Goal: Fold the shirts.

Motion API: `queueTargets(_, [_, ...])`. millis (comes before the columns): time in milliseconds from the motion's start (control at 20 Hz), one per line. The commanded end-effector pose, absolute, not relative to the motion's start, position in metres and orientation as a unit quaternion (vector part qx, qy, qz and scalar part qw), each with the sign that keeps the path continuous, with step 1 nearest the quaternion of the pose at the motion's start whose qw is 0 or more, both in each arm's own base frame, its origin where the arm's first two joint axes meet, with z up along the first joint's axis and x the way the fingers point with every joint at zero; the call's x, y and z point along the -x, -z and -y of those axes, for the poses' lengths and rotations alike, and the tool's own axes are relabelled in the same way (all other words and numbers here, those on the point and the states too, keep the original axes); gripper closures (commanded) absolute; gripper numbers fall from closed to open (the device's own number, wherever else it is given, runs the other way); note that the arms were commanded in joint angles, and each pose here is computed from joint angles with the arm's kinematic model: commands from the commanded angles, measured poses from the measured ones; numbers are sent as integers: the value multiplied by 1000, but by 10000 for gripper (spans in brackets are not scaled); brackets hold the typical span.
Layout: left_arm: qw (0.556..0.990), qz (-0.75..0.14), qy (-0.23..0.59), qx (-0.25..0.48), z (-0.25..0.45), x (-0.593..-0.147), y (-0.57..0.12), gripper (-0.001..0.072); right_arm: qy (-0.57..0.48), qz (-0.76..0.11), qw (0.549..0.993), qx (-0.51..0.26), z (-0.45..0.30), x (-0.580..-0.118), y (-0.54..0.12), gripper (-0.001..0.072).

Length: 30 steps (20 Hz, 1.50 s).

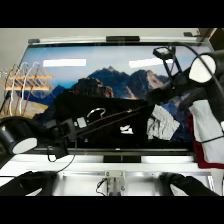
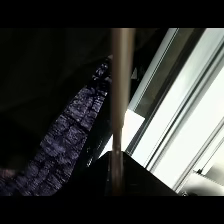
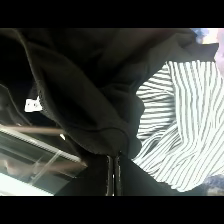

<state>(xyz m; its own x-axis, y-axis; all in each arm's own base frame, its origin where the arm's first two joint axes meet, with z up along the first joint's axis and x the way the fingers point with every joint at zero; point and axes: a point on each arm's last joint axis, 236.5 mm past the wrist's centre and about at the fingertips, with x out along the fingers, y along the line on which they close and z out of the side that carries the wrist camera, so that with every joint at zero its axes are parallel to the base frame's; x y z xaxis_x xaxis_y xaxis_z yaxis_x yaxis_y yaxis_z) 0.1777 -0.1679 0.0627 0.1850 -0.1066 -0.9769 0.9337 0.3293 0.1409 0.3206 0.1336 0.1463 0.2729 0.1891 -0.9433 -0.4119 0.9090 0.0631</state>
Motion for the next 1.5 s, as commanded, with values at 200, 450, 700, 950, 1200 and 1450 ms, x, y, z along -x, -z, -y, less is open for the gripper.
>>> queueTargets(200, [605, -487, 463, -428, 191, -158, -54, 666, -246, -552, 789, 107, -151, -315, -157, 648])
queueTargets(450, [629, -508, 433, -397, 212, -187, -28, 665, -287, -505, 808, 96, -169, -315, -200, 649])
queueTargets(700, [694, -517, 373, -333, 191, -225, -65, 666, -296, -522, 794, 96, -170, -303, -200, 649])
queueTargets(950, [675, -572, 344, -316, 155, -220, -66, 666, -313, -505, 799, 88, -180, -306, -205, 649])
queueTargets(1200, [644, -592, 369, -316, 160, -195, -66, 666, -296, -492, 813, 94, -174, -317, -207, 649])
queueTargets(1450, [653, -596, 321, -338, 118, -181, -89, 666, -280, -486, 821, 102, -168, -324, -207, 649])
